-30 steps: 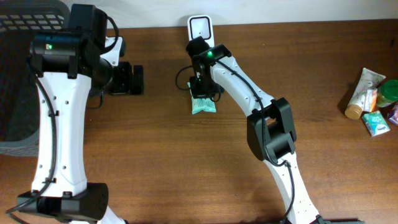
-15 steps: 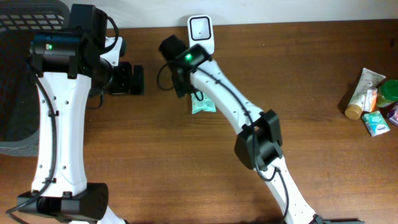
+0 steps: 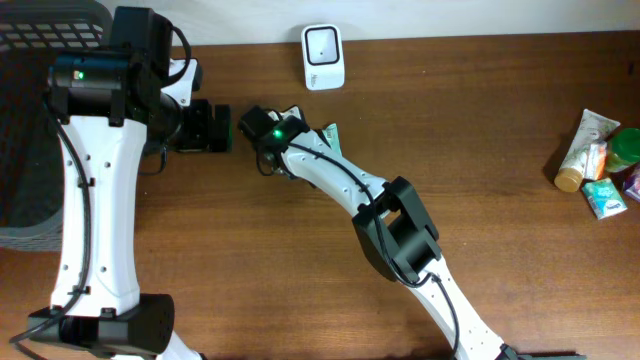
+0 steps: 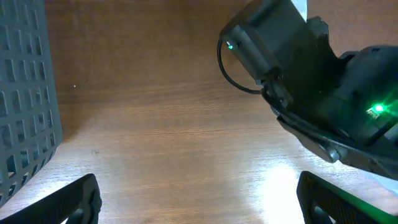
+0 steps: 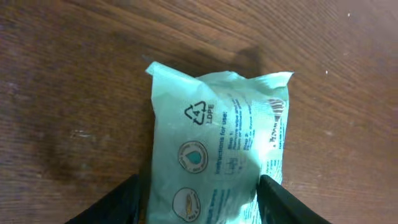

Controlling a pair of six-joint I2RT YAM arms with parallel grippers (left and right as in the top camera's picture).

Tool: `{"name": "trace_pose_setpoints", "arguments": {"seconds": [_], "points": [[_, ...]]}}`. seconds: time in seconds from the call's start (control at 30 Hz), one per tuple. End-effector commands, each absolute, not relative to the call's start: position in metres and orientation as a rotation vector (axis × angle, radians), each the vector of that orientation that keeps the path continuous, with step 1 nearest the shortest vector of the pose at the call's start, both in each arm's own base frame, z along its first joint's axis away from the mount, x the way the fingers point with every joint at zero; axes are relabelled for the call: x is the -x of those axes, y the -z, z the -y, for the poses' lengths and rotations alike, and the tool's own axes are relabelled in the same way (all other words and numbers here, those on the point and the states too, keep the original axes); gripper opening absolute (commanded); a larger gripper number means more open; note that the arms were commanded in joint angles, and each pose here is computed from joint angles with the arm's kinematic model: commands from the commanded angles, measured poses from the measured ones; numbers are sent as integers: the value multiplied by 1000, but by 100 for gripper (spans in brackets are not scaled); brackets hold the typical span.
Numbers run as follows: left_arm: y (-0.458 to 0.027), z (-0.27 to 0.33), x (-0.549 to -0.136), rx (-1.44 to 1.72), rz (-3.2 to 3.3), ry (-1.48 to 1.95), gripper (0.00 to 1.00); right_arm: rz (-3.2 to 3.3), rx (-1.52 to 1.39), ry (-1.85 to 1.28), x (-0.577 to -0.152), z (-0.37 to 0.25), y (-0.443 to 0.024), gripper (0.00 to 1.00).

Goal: Scan the item barcode

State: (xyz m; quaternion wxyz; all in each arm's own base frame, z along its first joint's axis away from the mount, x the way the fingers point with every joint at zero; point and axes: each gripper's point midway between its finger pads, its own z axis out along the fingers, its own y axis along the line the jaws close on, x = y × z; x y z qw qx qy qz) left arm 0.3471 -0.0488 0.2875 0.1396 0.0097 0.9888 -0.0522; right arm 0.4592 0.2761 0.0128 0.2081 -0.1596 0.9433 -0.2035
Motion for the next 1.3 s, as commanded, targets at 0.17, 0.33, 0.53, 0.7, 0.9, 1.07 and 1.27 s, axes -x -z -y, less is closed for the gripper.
{"name": "trace_pose_setpoints", "arguments": {"seconds": [0.17, 0.33, 0.53, 0.7, 0.9, 1.07, 1.27], "points": [[-289, 49, -346, -51, -2853, 149, 99, -2709, 449, 485, -461, -274, -25, 18], [-289, 49, -346, -51, -2853, 148, 99, -2825, 355, -128, -477, -293, -90, 13], [-289, 49, -346, -52, -2853, 149, 99, -2890, 243, -1153, -475, -296, -101, 14], [-289, 49, -346, -52, -2853, 149, 99, -2908, -18, -1403, -481, -278, -54, 18], [-289, 49, -346, -52, -2853, 149, 99, -2992, -246, -1063, -499, -198, -31, 46], [-289, 49, -346, -51, -2853, 148, 99, -2958, -129, -927, -504, -168, -81, 65], [-289, 49, -346, -51, -2853, 149, 99, -2882, 160, -1067, -497, -201, -82, 75]]}}
